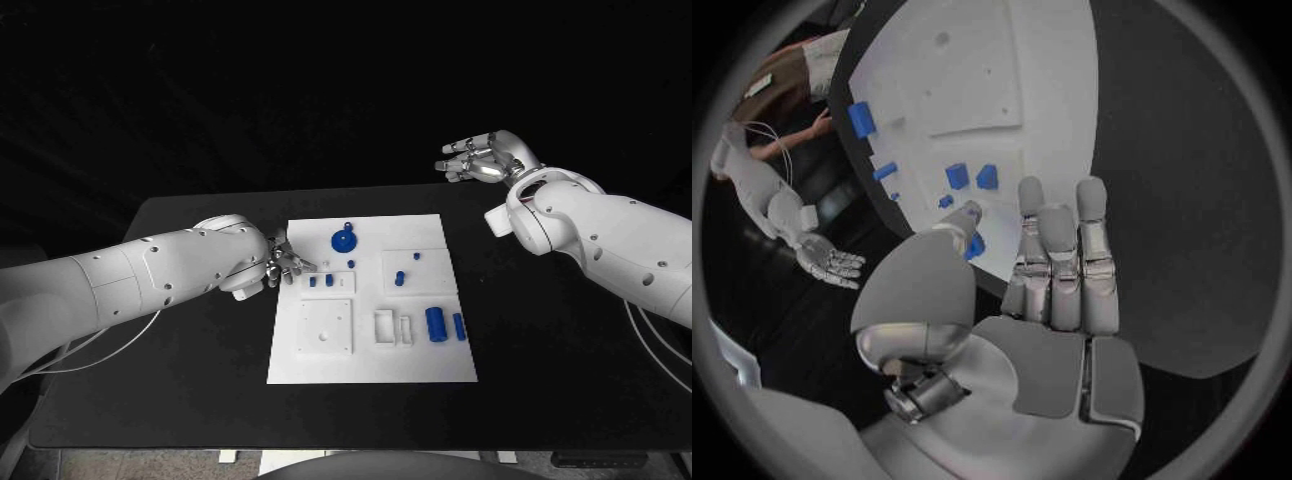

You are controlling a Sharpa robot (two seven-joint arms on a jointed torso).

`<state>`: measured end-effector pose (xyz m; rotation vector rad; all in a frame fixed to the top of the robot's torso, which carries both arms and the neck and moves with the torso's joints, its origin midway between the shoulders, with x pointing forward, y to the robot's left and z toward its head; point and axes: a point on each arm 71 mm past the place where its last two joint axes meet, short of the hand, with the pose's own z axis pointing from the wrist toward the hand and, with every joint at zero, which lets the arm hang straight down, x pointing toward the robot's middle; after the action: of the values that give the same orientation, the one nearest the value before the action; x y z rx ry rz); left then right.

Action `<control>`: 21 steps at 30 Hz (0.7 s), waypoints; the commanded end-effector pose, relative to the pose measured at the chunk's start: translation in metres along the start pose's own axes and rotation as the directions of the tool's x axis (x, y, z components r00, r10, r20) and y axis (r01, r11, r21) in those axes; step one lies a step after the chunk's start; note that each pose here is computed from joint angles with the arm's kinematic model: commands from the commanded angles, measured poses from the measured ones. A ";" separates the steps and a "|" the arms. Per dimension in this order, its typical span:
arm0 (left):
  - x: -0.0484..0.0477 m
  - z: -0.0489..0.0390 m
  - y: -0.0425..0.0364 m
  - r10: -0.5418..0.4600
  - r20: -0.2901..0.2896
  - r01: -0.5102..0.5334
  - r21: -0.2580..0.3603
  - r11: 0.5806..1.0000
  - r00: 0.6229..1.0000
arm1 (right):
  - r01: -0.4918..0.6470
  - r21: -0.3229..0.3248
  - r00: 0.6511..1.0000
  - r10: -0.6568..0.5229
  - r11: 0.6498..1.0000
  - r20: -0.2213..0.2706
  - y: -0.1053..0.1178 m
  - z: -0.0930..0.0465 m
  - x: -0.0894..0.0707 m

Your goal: Assemble the parts on the task board

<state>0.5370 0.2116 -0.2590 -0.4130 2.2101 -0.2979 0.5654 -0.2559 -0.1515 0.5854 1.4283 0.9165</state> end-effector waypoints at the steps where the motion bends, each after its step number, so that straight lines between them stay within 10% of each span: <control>1: -0.0035 -0.0008 -0.0056 -0.129 0.018 0.127 0.083 0.988 0.991 | 0.001 -0.002 1.000 -0.001 1.000 -0.007 0.000 0.000 0.000; 11: -0.0194 -0.0064 -0.0215 -0.235 0.179 0.166 0.330 0.929 0.955 | 0.001 -0.001 1.000 -0.001 1.000 -0.010 -0.001 0.000 0.000; 21: -0.0225 -0.0187 -0.0494 -0.092 0.375 -0.131 0.527 0.840 0.922 | 0.001 0.000 1.000 -0.001 1.000 -0.013 -0.001 0.000 0.000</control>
<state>0.5466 0.1853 -0.2252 -0.2997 1.7709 -0.7129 0.5658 -0.2577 -0.1525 0.5880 1.4313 0.9120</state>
